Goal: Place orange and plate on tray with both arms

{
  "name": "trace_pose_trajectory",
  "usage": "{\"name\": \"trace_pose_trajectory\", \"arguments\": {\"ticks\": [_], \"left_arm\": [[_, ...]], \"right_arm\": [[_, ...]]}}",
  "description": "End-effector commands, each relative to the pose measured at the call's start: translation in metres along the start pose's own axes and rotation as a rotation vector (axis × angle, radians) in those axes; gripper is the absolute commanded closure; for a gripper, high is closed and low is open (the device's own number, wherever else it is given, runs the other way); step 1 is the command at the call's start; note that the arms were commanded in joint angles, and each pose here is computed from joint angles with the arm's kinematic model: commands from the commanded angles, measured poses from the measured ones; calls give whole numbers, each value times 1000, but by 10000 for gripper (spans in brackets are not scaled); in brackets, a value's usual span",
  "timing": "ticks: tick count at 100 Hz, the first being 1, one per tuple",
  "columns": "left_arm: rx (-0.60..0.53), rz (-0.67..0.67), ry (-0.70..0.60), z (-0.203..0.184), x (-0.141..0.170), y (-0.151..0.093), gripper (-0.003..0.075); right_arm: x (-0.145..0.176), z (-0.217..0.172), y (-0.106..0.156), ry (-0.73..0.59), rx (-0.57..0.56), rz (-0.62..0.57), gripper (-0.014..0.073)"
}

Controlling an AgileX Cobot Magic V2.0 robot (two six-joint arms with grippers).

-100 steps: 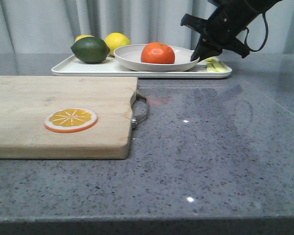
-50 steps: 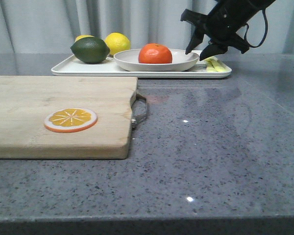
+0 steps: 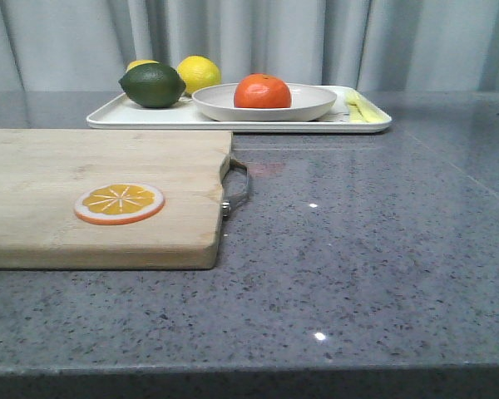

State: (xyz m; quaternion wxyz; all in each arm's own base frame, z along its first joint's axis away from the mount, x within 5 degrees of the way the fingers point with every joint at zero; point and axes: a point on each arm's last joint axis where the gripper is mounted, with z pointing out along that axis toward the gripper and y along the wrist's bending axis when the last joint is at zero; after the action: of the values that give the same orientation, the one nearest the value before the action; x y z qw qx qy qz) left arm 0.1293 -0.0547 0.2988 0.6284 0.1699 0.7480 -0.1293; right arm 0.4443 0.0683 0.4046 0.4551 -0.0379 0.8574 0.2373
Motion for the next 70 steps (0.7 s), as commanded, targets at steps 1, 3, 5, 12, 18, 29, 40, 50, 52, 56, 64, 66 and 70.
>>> {"name": "trace_pose_trajectory", "arguments": {"ticks": [1,3,5,12,18,29,40,50,52,56,64,66,70], "left_arm": [[-36,-22,-51,-2,-11,4,155],[-36,-22,-51,-2,-11,4,155],[-36,-22,-51,-2,-11,4,155],[-36,-22,-51,-2,-11,4,155],[-36,-22,-51,-2,-11,4,155],[-36,-22,-51,-2,-11,4,155],[-36,-22,-51,-2,-11,4,155],[-36,-23,-51,-2,-11,4,155],[-36,-23,-51,-2,-11,4,155],[-36,-23,-51,-2,-11,4,155],[-36,-23,-51,-2,-11,4,155],[-36,-23,-51,-2,-11,4,155],[-36,-23,-51,-2,-11,4,155]], "right_arm": [[-24,-65,25,-119,-21,-100,251],[-23,-71,27,-120,-20,-115,251],[-23,-78,29,-123,-19,-129,251],[-20,-99,37,-136,-17,-170,251],[-16,-118,45,-153,-16,-204,251],[3,-142,52,-148,-6,-255,251],[27,-167,56,-171,16,-290,251],[60,-181,53,-178,48,-305,251],[67,-184,52,-184,56,-308,251],[79,-194,52,-209,73,-318,251],[108,-206,48,-240,110,-315,251],[116,-205,45,-232,120,-313,251],[132,-210,42,-246,142,-316,251]]}}
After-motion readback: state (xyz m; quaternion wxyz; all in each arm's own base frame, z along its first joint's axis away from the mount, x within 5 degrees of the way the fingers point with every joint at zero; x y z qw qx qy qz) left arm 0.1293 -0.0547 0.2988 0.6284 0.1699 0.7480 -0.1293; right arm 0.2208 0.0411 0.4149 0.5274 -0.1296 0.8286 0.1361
